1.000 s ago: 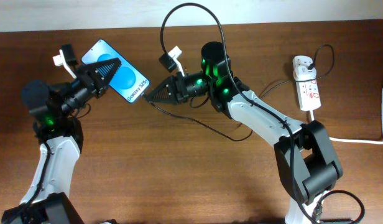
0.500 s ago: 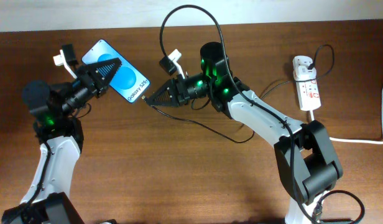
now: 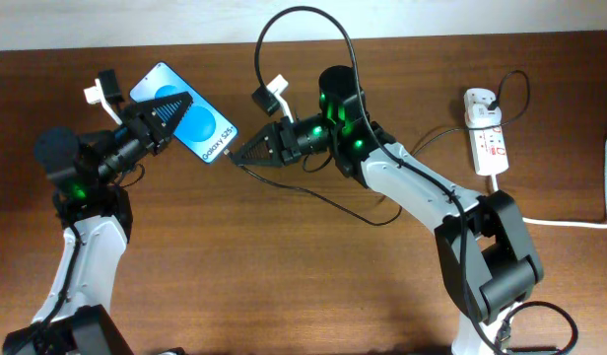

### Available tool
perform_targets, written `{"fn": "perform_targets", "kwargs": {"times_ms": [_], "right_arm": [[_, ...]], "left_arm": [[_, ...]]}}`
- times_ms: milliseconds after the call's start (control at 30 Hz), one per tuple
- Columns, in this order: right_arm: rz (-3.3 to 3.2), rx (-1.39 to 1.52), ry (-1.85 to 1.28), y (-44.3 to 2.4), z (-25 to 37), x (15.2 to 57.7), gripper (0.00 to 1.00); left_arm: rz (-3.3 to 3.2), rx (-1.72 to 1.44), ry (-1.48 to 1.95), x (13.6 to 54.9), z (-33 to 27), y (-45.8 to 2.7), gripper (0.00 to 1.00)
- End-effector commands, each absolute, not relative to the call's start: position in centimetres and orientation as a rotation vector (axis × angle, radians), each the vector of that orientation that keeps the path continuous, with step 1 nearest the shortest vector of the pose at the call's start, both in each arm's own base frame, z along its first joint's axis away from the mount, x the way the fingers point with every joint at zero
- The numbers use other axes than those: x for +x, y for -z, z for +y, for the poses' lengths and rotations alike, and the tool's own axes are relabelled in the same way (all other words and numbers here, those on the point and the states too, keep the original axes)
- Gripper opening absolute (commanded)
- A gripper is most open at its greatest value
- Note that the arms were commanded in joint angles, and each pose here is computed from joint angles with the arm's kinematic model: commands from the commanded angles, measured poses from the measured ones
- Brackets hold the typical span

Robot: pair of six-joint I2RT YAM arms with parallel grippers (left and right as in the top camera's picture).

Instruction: Plug charger to phone and switch on socket

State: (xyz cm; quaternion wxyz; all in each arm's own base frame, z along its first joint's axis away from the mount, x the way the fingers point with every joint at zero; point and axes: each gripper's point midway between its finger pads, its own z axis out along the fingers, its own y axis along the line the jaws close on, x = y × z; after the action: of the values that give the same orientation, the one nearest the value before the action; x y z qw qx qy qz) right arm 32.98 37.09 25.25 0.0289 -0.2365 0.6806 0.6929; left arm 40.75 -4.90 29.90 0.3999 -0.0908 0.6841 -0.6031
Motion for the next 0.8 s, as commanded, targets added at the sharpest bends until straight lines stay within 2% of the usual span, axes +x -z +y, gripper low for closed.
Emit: {"fn": "perform_targets", "kwargs": {"times_ms": [0,767], "right_arm": [[2.077,-0.725,-2.111,-25.32,36.90,33.68,0.04],[2.078,-0.724,-2.111,-25.31,36.98,33.65,0.04]], "left_arm": [[1.716,-0.179,1.507,40.56,-5.00,-30.73,0.00],[1.718,-0.157,1.502,40.43,-5.13,-30.70,0.00]]}}
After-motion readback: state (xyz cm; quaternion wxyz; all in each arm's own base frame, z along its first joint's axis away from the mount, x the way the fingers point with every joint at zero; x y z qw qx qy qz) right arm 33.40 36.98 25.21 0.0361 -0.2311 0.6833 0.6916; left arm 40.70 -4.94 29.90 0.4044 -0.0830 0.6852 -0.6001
